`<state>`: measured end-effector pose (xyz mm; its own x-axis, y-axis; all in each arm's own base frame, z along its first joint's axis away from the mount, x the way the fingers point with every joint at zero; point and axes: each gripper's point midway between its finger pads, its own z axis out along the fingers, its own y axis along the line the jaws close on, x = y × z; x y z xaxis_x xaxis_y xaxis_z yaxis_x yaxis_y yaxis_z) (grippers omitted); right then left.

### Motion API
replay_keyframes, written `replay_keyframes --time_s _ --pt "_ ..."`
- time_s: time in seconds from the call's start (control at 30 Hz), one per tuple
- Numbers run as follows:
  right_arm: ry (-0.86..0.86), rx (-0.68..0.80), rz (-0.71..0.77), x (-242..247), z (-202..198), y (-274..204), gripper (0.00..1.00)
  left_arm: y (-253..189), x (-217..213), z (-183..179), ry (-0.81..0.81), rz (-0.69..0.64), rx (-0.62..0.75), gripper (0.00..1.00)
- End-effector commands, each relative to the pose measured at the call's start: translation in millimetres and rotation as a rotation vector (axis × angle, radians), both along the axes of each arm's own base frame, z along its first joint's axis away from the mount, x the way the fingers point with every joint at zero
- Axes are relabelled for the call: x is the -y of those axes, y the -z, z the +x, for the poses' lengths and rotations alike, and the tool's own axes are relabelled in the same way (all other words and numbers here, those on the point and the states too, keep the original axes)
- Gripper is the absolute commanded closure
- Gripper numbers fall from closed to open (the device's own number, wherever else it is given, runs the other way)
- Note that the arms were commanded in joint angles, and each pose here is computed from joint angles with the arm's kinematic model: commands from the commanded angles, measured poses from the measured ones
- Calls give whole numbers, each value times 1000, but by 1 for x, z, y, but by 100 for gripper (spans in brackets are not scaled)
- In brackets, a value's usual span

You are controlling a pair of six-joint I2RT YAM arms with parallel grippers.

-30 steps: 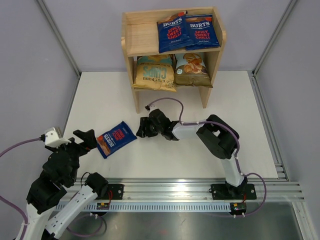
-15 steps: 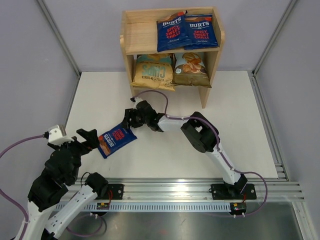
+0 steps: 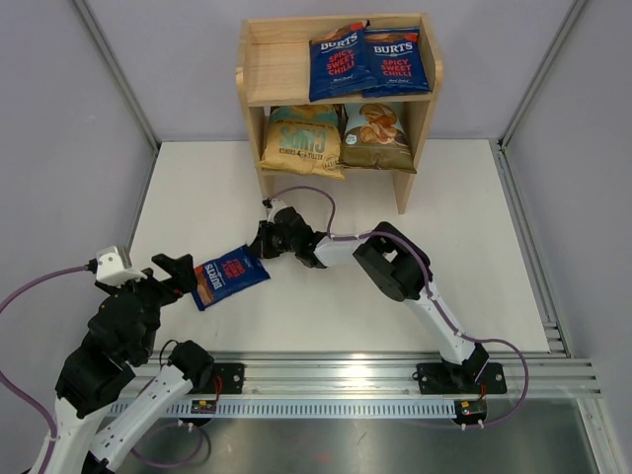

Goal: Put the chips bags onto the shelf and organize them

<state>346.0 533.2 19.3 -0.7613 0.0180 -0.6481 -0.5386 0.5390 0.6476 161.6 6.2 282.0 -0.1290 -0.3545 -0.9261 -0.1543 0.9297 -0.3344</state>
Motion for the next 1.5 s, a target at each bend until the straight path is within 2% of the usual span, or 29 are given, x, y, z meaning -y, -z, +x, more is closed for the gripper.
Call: replay_keyframes --time_s 0.0,0.03,0.1,0.13,0.17,0.23,0.27,0.33,0.43,0.5,0.53,0.57,0.63,0.77,0.9,0.93,1.0,1.03,1.07,1.17,1.2,1.27,1.37,1.47 --pt "20 -7 13 11 -16 -10 100 -3 5 6 11 4 11 1" --pt "31 -20 2 22 -24 -3 100 -3 5 6 13 4 11 1" --pt "63 28 81 27 -23 -41 100 -2 6 7 16 7 8 1" --pt "67 17 70 38 -32 -35 100 -2 8 7 25 6 8 1" --pt "78 54 108 42 -32 -62 100 -1 9 8 31 12 3 1" --pt "80 69 92 58 -41 -67 100 1 15 10 51 20 -11 1" --pt "84 121 111 64 -42 -92 100 2 17 11 61 27 -14 1" --pt "85 143 53 82 -50 -93 100 4 26 15 98 38 -30 1" --pt "90 246 3 111 -59 -133 100 9 44 22 179 65 -69 1" --pt "99 287 -92 133 -62 -134 100 10 55 23 234 68 -88 1" --pt "107 354 -99 144 -62 -159 100 11 60 24 252 69 -102 1" --pt "97 346 -156 155 -68 -156 100 13 66 26 271 65 -121 1" --pt "76 426 -167 167 -73 -189 100 14 82 27 338 31 -136 1" --pt "73 479 -253 201 -86 -226 100 9 121 28 486 -90 -104 1" --pt "123 561 -221 228 -96 -290 100 16 155 26 624 -197 -94 1" --pt "140 585 -206 237 -99 -308 100 29 161 27 642 -212 -116 1" --pt "142 602 -190 248 -109 -335 100 21 183 25 744 -282 -75 1" --pt "143 618 -164 254 -116 -352 100 36 192 25 777 -299 -96 1" --pt "137 612 -167 260 -121 -357 100 21 202 26 822 -351 -30 1" --pt "126 636 -97 272 -139 -399 100 33 226 17 958 -442 -28 1" --pt "129 654 -59 277 -146 -420 100 12 235 10 1042 -478 66 1" --pt "93 646 -16 279 -159 -433 100 1 242 4 1111 -560 147 1" --pt "50 642 68 283 -180 -456 100 -10 247 -11 1207 -634 212 1" --pt "22 638 132 287 -195 -471 100 -32 246 -26 1288 -652 354 1"
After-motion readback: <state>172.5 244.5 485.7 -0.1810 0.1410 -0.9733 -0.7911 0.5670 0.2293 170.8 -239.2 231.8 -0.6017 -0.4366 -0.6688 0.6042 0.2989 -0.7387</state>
